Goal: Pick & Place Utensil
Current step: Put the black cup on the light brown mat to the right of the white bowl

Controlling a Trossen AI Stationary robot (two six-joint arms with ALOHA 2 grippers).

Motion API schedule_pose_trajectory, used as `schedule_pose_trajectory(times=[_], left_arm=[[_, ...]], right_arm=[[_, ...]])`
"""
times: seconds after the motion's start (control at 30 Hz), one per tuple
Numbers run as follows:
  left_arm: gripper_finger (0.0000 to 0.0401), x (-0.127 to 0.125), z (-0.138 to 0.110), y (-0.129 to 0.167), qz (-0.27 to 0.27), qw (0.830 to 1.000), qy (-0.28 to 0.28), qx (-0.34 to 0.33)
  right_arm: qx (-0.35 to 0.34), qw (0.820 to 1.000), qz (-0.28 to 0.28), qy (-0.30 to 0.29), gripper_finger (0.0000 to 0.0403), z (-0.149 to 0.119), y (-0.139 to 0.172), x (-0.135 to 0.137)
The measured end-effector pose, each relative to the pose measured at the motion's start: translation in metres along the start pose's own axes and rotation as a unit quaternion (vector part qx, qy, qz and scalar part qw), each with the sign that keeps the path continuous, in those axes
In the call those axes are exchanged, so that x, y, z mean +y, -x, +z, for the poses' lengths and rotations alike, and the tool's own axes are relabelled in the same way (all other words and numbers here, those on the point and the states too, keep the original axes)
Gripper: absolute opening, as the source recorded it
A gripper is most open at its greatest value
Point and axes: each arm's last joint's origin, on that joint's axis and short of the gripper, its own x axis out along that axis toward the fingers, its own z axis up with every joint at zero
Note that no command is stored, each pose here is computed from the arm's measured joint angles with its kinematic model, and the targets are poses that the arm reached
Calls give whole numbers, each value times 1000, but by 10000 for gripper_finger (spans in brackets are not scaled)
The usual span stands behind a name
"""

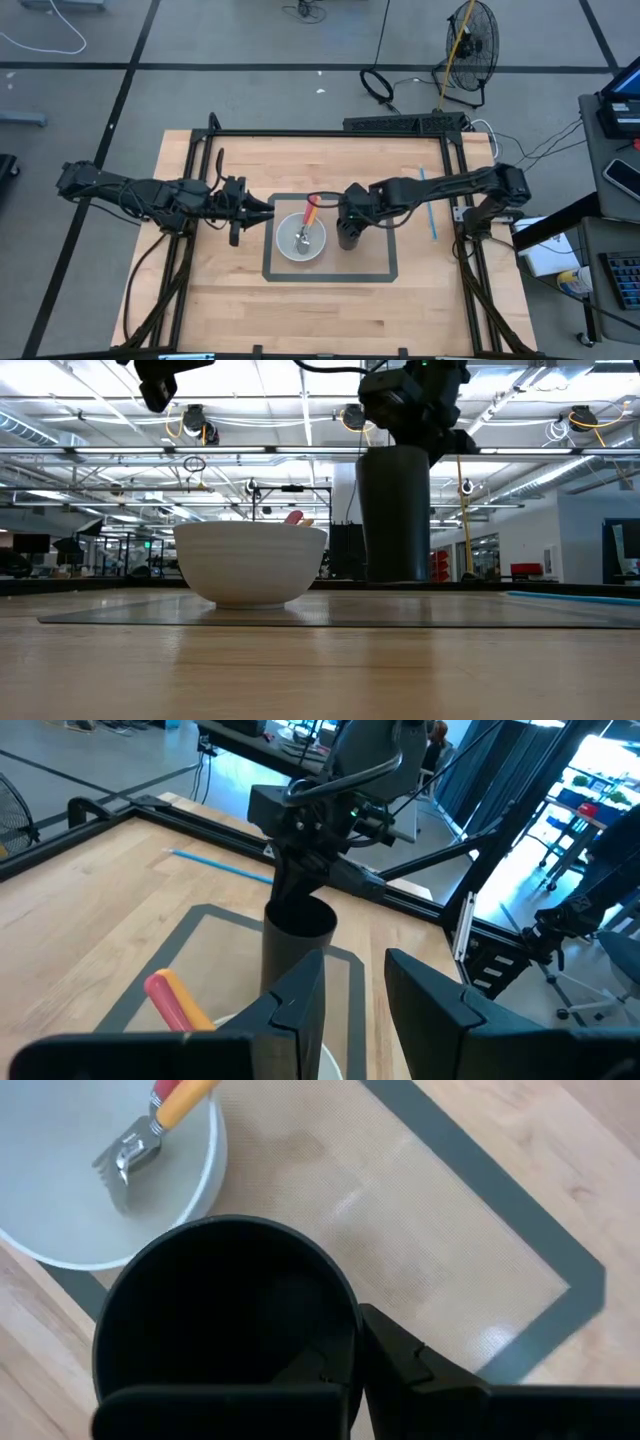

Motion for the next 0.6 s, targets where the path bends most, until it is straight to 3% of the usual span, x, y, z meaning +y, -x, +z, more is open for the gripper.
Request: schedule_pose_trajectory(times=[0.37,0.6], left_arm=[[113,0,-1,0,1,1000,2,4],[113,0,-1,0,2,1000,1,6]], right_arm=[[-12,999,-47,2,3,-4,-14,-10],[-16,999,-34,-13,4,-8,-25,-13]])
